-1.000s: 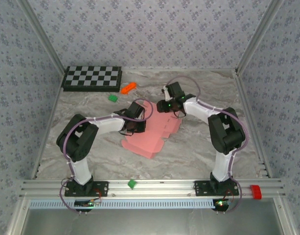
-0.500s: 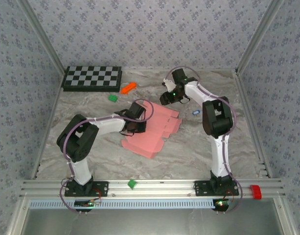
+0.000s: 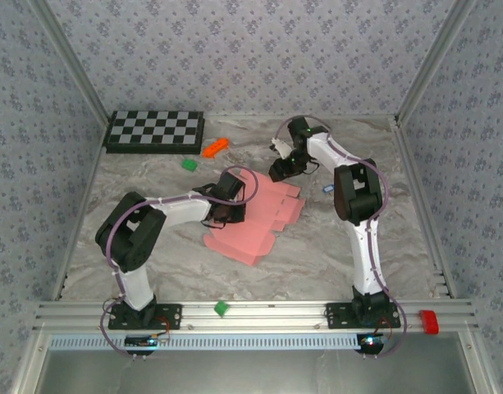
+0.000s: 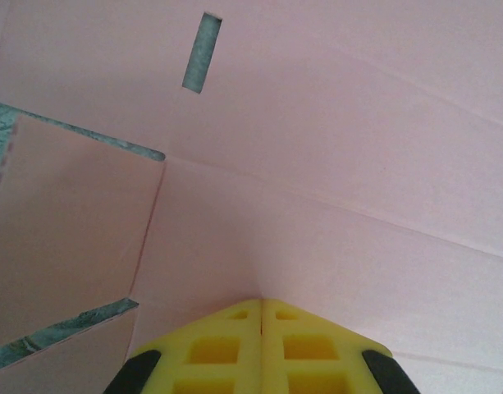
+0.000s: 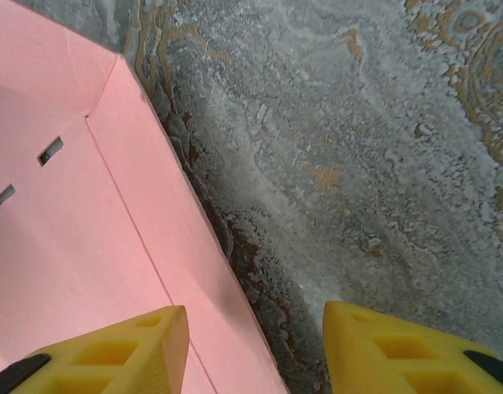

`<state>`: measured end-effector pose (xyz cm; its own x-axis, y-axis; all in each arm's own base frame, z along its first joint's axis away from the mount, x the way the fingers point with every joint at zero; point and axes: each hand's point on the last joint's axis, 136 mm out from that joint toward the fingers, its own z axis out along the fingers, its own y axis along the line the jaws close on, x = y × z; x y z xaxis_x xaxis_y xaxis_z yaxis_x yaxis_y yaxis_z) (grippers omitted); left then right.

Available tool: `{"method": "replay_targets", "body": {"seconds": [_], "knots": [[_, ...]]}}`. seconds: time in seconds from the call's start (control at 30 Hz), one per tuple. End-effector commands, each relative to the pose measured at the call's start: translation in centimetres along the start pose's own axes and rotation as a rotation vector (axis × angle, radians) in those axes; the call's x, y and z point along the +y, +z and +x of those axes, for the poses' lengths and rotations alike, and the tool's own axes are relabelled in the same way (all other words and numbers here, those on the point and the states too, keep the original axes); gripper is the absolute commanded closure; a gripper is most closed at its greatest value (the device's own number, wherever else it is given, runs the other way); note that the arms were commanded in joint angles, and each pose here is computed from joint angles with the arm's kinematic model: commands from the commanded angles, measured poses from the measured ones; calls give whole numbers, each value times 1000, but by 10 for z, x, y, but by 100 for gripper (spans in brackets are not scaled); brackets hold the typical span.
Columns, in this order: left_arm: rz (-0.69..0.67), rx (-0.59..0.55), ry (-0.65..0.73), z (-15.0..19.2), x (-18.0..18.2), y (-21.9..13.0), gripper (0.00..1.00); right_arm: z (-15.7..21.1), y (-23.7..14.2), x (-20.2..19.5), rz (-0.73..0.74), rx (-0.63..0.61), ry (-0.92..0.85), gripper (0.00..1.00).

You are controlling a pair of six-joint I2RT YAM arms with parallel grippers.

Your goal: Fold the paper box

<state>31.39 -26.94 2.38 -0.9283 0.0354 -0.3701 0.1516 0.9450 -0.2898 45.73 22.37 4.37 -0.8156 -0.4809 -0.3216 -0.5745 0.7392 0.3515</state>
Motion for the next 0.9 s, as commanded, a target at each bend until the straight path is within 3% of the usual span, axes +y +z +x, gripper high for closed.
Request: {"method": "replay_targets", "body": {"seconds": [0.0, 0.5, 0.87], "knots": [[-64, 62, -8, 21, 15, 9, 100, 1, 2, 2, -26, 25, -17, 53], [-65, 56, -8, 20, 15, 7, 100, 6, 11, 11, -59, 86, -54, 54], [-69, 53, -9, 21, 15, 6, 100, 13, 6, 38, -159, 138, -109, 64]]}}
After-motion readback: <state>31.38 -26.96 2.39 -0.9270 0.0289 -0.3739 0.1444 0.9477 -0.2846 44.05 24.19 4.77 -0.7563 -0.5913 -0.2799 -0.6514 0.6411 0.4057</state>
